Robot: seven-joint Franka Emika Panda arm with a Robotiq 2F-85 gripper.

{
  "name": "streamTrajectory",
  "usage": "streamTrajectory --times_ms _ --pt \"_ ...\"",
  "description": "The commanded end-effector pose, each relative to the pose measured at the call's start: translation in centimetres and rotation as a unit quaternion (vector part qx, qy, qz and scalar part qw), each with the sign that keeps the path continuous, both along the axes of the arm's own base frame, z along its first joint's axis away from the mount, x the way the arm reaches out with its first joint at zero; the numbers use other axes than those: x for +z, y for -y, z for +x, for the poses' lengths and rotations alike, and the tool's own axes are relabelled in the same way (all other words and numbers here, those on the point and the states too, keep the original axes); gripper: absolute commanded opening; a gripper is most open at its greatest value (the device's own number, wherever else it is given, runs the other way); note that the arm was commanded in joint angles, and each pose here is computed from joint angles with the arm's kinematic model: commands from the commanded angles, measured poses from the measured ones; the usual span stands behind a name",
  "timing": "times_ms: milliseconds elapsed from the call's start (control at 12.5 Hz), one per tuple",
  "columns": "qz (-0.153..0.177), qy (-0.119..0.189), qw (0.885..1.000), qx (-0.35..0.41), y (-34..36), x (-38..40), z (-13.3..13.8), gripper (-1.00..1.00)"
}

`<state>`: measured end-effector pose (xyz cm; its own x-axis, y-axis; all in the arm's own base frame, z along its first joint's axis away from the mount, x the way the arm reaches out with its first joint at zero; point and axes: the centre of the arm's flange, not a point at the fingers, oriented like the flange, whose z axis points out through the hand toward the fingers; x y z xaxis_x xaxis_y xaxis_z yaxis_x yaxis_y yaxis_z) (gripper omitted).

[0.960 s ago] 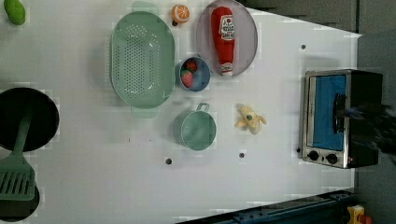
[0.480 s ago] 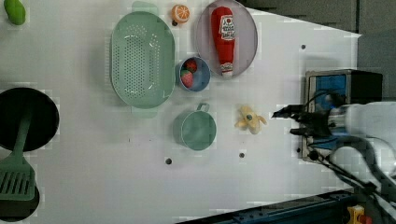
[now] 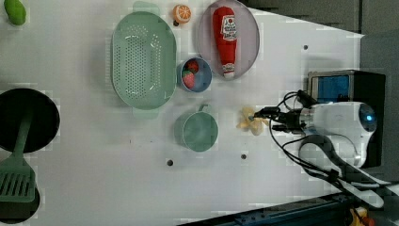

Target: Pick Banana and place it in mug.

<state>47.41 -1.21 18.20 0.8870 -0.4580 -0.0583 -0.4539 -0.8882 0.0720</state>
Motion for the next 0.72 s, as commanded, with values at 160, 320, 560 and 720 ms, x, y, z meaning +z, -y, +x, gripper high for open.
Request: streamTrajectory --times_ms 160,320,560,720 --pt "0.006 0.024 1.000 0.011 -0.4 -2.6 0.2 1.00" --pt "0.007 0.021 1.000 0.014 -0.7 -3.6 -0.2 1.00" --pt "0.007 0.021 1.000 0.014 -0.8 -3.6 -0.2 0.34" --pt "0.008 0.019 1.000 0.015 -0.8 -3.7 -0.3 -0.12"
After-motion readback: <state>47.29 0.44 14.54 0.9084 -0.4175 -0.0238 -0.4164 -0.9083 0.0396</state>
